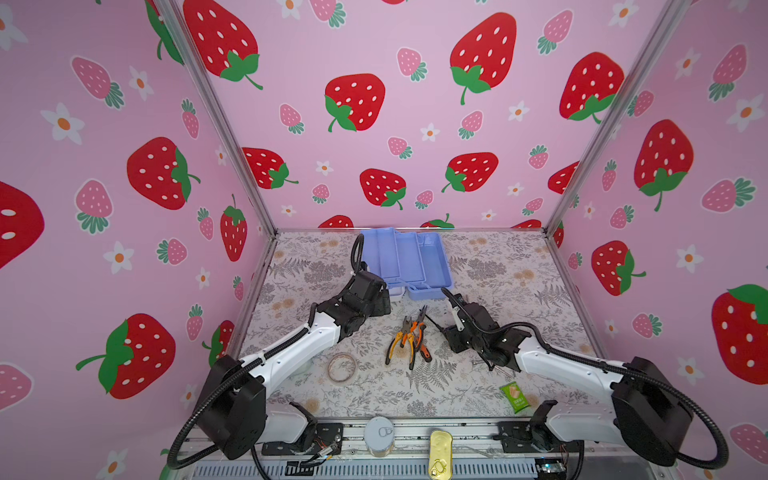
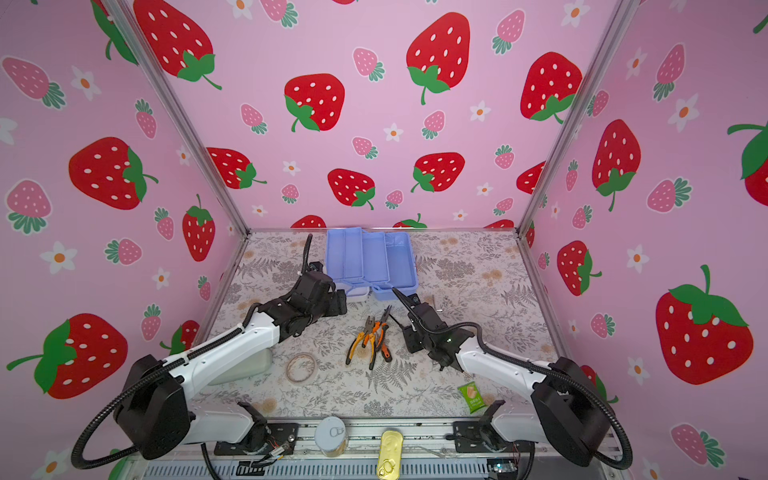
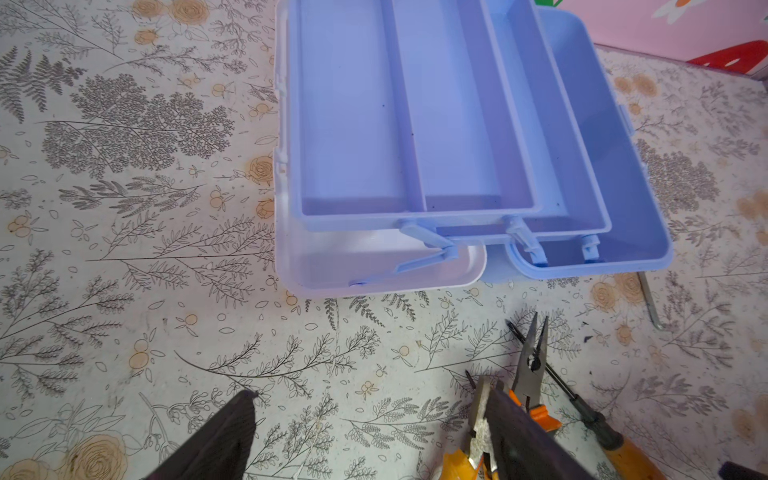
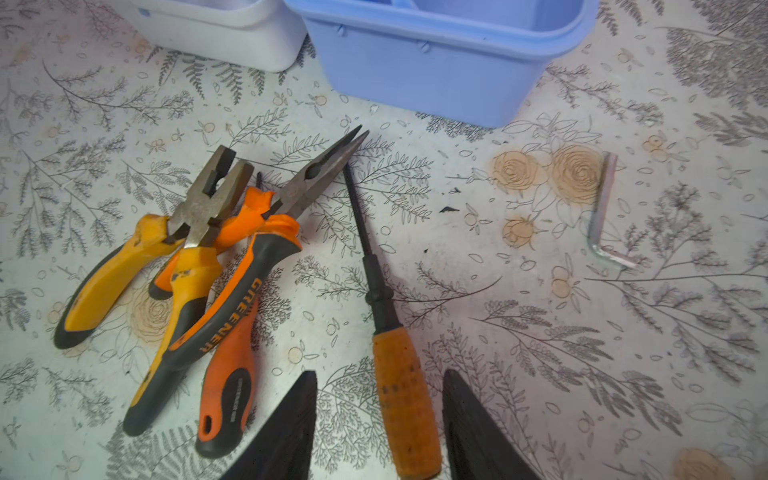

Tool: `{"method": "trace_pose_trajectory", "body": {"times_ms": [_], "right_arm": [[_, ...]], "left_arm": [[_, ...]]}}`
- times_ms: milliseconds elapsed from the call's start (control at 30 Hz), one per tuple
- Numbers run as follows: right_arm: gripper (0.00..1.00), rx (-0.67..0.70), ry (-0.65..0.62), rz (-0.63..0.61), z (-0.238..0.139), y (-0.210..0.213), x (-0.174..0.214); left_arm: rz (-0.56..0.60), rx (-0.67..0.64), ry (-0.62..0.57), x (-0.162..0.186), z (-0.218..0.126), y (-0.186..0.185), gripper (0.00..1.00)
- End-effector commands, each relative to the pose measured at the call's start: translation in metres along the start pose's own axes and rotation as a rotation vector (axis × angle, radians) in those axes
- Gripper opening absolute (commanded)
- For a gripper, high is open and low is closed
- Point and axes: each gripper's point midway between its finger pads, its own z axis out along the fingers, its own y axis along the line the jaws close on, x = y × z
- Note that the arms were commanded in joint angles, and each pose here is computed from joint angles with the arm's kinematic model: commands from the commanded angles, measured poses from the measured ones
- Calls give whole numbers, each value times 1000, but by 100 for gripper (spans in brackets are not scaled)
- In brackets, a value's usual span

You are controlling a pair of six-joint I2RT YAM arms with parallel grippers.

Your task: Pack the tool kit

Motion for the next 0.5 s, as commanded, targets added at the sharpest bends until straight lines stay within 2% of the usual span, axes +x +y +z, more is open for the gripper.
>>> {"method": "trace_pose_trajectory", "body": {"times_ms": [0,167,467], "right_arm": [[58,20,-14,-3,6,2,3],[61,30,-16,-10,14,6,6],[64,206,55,-27,31,-20,18]], "left_arm": [[7,53,-25,-18,1,-20,89],[8,93,0,-19,14,-34,88],[27,91,22,-9,20,-35,88]]}}
